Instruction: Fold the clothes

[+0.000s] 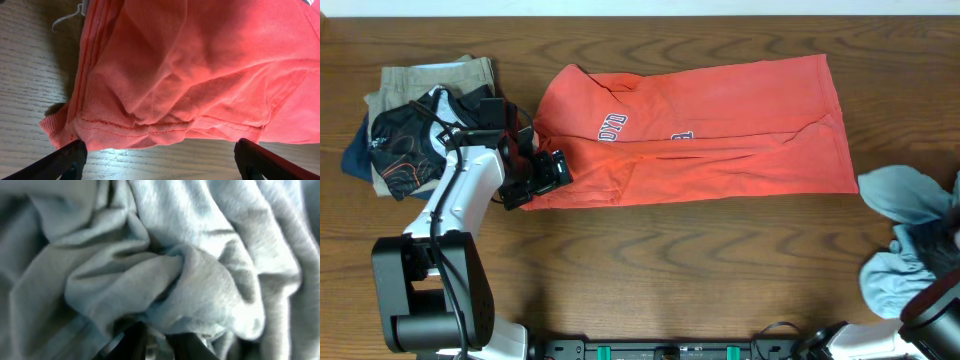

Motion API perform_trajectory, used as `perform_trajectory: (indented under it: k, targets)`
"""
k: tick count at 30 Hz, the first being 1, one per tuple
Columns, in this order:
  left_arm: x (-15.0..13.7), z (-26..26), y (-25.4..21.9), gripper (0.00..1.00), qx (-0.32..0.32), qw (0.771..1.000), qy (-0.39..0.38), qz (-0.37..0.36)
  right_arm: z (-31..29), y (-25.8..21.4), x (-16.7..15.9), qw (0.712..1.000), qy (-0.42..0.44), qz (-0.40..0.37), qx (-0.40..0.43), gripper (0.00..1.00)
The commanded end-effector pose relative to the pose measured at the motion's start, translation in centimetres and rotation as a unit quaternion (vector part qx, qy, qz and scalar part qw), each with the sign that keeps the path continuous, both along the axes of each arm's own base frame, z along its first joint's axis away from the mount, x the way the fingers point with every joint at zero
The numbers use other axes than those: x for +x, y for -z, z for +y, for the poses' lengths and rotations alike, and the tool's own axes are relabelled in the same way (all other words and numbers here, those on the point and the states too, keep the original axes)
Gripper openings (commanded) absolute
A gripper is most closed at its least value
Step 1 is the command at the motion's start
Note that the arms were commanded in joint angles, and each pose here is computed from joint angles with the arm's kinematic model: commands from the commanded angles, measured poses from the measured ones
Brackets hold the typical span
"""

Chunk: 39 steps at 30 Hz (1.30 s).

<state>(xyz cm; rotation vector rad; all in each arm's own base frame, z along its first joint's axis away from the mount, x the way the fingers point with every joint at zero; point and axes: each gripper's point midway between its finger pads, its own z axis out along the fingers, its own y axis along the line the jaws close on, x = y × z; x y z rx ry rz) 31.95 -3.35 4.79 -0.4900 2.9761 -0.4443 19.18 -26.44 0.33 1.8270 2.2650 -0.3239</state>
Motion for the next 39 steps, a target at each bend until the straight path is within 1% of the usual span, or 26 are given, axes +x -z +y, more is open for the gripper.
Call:
perform_trajectory:
  k: [1, 3, 7, 12, 15, 17, 19, 22, 26, 30, 32, 35, 39]
  targets:
    - [0.0, 0.0, -0.2, 0.95, 0.002, 1.0, 0.006, -0.003, 0.5, -0.1, 2.1, 0.996, -0.025, -0.076, 0.047, 0.19]
    - [-0.1, 0.0, -0.2, 0.95, 0.002, 1.0, 0.006, 0.0, 1.1, -1.0, 4.1, 0.989, -0.06, -0.119, 0.067, 0.2]
    - [-0.4, 0.0, -0.1, 0.95, 0.001, 1.0, 0.006, 0.006, 3.6, -4.4, 8.7, 0.96, -0.155, -0.207, 0.108, 0.2]
    - [-0.4, 0.0, -0.1, 0.95, 0.001, 1.0, 0.006, 0.006, 6.2, -7.5, 11.5, 0.936, -0.238, -0.237, 0.102, 0.21]
    - [-0.4, 0.0, -0.1, 0.95, 0.001, 1.0, 0.006, 0.006, 7.6, -7.9, 13.0, 0.921, -0.301, -0.234, 0.084, 0.13]
    - [-0.4, 0.0, -0.1, 0.95, 0.001, 1.0, 0.006, 0.006, 8.5, -7.5, 13.9, 0.912, -0.339, -0.22, 0.069, 0.02]
    - [-0.4, 0.0, -0.1, 0.95, 0.001, 1.0, 0.006, 0.006, 8.8, -6.8, 14.3, 0.915, -0.347, -0.199, 0.058, 0.01]
    - [-0.4, 0.0, -0.1, 0.95, 0.001, 1.0, 0.006, 0.006, 9.1, -4.8, 14.6, 0.92, -0.357, -0.157, 0.047, 0.01]
    - [-0.4, 0.0, -0.1, 0.95, 0.001, 1.0, 0.006, 0.006, 9.8, -1.9, 14.9, 0.92, -0.366, -0.126, 0.063, 0.01]
    - [-0.4, 0.0, -0.1, 0.95, 0.001, 1.0, 0.006, 0.006, 9.8, 1.2, 14.6, 0.923, -0.359, -0.105, 0.087, 0.01]
    - [-0.4, 0.0, -0.1, 0.95, 0.001, 1.0, 0.006, 0.006, 9.3, 2.4, 13.9, 0.928, -0.352, -0.083, 0.085, 0.01]
    - [-0.4, 0.0, -0.1, 0.95, 0.001, 1.0, 0.006, 0.006, 6.9, 3.2, 12.2, 0.945, -0.32, -0.031, 0.054, 0.01]
    - [-0.4, 0.0, -0.1, 0.95, 0.001, 1.0, 0.006, 0.006, 2.3, 2.9, 8.9, 0.975, -0.219, 0.029, -0.004, 0.01]
